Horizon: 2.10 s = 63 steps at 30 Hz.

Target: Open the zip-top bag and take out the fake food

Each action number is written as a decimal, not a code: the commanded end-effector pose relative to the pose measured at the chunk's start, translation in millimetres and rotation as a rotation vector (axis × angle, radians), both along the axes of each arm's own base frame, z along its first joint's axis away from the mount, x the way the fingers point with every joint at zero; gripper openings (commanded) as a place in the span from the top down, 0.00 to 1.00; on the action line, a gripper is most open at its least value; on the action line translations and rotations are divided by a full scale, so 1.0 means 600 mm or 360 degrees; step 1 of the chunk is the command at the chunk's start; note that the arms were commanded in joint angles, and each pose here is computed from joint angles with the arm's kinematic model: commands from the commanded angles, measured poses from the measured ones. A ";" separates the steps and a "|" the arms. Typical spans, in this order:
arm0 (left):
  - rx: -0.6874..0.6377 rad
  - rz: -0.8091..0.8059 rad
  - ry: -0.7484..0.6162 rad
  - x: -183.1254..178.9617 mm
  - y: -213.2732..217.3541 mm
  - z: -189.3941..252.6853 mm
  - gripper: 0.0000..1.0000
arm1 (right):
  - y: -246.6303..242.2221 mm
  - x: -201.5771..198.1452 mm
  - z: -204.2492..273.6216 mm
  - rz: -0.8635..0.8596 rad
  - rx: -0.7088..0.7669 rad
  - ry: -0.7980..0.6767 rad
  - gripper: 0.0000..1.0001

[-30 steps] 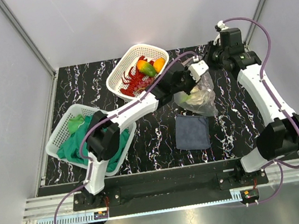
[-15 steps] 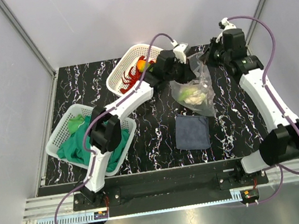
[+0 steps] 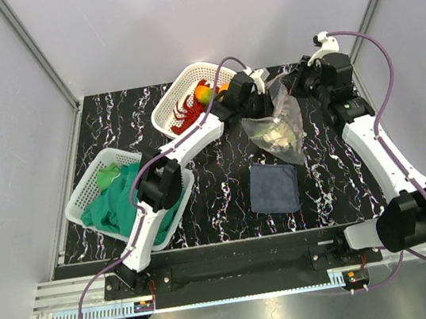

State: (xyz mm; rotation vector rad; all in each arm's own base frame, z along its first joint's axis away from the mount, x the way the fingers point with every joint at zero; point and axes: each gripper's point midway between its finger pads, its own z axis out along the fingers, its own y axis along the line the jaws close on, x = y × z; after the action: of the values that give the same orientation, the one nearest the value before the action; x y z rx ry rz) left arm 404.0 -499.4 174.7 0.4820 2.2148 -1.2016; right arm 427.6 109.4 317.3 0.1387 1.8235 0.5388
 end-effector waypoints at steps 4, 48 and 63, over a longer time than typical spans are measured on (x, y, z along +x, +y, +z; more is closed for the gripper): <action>0.0102 0.0510 -0.0261 0.123 0.080 0.020 0.86 | -0.012 -0.019 0.071 -0.0012 -0.0094 -0.0296 1.00; 0.0154 0.0791 0.0435 0.020 0.088 -0.104 0.45 | -0.014 0.004 0.003 -0.0090 -0.0016 -0.0043 1.00; 0.0235 0.0937 0.0569 0.004 0.100 -0.173 0.39 | -0.018 -0.002 0.004 -0.0092 -0.0051 -0.0050 1.00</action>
State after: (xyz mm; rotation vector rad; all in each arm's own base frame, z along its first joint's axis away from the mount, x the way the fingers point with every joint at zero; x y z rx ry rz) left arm 402.6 -469.9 109.4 -0.2253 2.4300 -1.0378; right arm 422.5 113.3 261.9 0.1591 1.9722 0.5116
